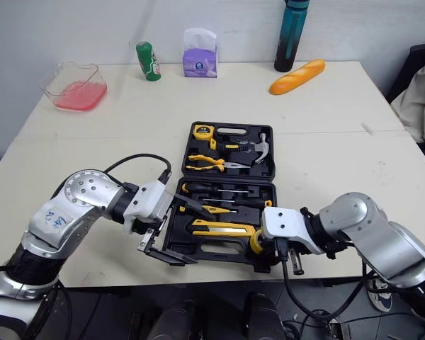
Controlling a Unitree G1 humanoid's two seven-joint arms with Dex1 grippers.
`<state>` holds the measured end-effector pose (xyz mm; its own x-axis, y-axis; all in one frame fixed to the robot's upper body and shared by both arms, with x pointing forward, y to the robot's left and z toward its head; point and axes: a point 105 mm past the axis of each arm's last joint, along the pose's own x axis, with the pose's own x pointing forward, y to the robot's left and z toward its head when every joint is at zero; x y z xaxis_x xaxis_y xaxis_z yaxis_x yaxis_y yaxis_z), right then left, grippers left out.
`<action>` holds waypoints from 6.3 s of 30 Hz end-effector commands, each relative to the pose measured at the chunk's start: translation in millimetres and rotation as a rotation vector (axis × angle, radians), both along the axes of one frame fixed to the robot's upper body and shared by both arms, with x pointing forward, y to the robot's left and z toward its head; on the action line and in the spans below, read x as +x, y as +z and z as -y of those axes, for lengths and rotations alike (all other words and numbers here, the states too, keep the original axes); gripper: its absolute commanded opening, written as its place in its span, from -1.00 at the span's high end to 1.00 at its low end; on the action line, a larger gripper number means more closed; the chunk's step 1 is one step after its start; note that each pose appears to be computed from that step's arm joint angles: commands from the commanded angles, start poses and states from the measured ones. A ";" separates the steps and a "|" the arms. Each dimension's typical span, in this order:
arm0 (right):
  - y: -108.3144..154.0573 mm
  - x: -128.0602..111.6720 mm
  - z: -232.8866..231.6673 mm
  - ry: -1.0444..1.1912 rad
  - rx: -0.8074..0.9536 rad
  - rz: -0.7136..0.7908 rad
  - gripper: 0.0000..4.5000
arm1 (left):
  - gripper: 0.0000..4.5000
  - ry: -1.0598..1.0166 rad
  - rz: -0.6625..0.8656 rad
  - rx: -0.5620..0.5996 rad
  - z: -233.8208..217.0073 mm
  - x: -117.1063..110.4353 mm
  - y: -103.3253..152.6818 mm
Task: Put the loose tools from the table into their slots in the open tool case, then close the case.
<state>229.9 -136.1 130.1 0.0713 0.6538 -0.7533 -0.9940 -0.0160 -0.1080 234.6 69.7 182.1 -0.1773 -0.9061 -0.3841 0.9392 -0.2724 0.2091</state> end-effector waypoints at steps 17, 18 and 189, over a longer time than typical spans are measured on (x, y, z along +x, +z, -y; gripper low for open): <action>10.7 -6.4 -7.9 -0.002 0.430 0.045 0.40 | -1.00 -0.023 0.016 -0.045 7.5 5.8 11.3; 8.0 -6.2 -8.4 -0.024 0.461 0.061 0.62 | -1.00 -0.023 0.020 -0.043 7.0 6.3 11.1; 51.3 170.8 24.2 -1.098 0.462 -0.074 1.00 | 0.82 0.974 -0.540 0.112 -18.5 142.3 -53.1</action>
